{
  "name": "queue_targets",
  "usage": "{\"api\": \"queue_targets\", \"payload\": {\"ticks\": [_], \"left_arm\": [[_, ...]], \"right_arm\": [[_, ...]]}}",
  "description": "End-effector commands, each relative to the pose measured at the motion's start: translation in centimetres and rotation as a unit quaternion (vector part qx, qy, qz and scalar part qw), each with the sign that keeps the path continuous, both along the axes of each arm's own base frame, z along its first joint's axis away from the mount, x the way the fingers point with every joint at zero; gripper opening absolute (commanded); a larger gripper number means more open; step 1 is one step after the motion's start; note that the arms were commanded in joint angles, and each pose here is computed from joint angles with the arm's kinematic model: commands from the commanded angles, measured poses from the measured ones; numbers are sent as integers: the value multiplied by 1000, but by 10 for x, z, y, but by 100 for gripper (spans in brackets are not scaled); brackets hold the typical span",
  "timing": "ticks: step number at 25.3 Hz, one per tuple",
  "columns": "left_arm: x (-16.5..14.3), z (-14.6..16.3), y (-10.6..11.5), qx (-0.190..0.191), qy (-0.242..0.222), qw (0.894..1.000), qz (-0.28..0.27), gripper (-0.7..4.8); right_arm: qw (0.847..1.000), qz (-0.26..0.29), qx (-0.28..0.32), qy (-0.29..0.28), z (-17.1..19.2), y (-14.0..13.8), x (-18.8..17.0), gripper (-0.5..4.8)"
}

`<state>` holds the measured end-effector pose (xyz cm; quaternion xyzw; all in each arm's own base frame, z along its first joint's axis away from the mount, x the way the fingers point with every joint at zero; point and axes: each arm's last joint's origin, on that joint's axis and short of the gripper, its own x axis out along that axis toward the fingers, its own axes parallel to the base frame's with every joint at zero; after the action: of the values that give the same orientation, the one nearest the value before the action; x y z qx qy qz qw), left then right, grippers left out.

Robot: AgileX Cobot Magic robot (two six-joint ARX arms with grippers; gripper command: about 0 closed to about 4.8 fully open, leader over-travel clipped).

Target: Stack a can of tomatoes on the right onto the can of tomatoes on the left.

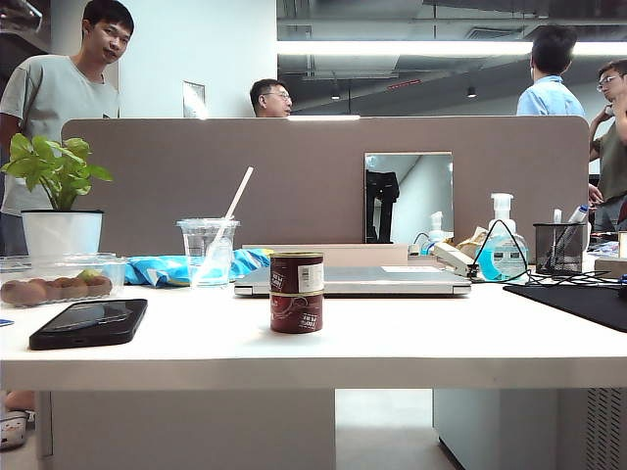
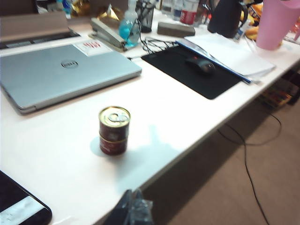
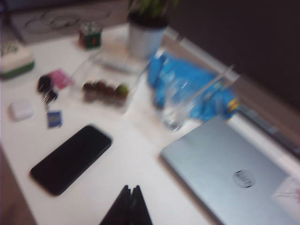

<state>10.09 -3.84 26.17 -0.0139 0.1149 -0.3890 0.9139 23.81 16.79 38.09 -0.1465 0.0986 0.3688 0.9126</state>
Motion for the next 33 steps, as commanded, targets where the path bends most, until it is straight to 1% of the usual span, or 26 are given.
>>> {"api": "queue_targets", "payload": {"ticks": [1, 2, 4, 7, 9, 10, 12, 13, 14, 15, 17, 18, 20, 23, 27, 29, 33], "left_arm": [[0, 7, 1, -19, -3, 999, 26, -4], [-3, 11, 2, -22, -24, 999, 32, -4], [-7, 16, 4, -27, -52, 997, 45, -4], [-18, 24, 8, -40, -100, 991, 74, -4], [-30, 28, 12, -47, -134, 984, 104, -4], [-40, 31, 16, -56, -163, 976, 131, -4], [-52, 33, 20, -65, -195, 966, 155, -4], [-57, 34, 22, -68, -207, 961, 169, -4], [-62, 34, 24, -73, -218, 954, 193, -4], [-64, 35, 26, -75, -224, 947, 217, -4], [-62, 34, 29, -72, -218, 935, 271, -4], [-60, 32, 30, -58, -220, 929, 293, -4], [-54, 23, 30, -31, -216, 921, 323, -4], [-41, 2, 28, -13, -191, 925, 327, -4], [-31, -18, 26, -1, -172, 929, 327, -4], [-27, -29, 25, 9, -156, 929, 334, -4], [-23, -40, 25, 16, -142, 932, 333, -4]], "right_arm": [[997, -41, 16, -63, 31, -22, -32, -9], [993, -59, 37, -95, 46, -39, -53, -9], [988, -80, 54, -121, 51, -53, -72, -9], [978, -124, 80, -148, 44, -75, -100, -9], [970, -153, 101, -160, 31, -92, -120, -9], [962, -180, 115, -170, 18, -104, -135, -9], [953, -207, 139, -172, 4, -114, -147, -9], [946, -225, 156, -174, -5, -120, -153, -9], [939, -243, 166, -178, -12, -125, -158, -9], [931, -262, 175, -183, -18, -128, -162, -9], [916, -293, 196, -189, -34, -135, -167, -9], [913, -297, 210, -187, -44, -137, -171, -9], [911, -311, 202, -180, -64, -137, -170, -9], [915, -321, 186, -159, -92, -132, -161, -9], [919, -322, 174, -150, -115, -127, -154, -9], [923, -322, 159, -139, -129, -125, -151, -9], [928, -323, 141, -125, -144, -123, -148, -9]]}}
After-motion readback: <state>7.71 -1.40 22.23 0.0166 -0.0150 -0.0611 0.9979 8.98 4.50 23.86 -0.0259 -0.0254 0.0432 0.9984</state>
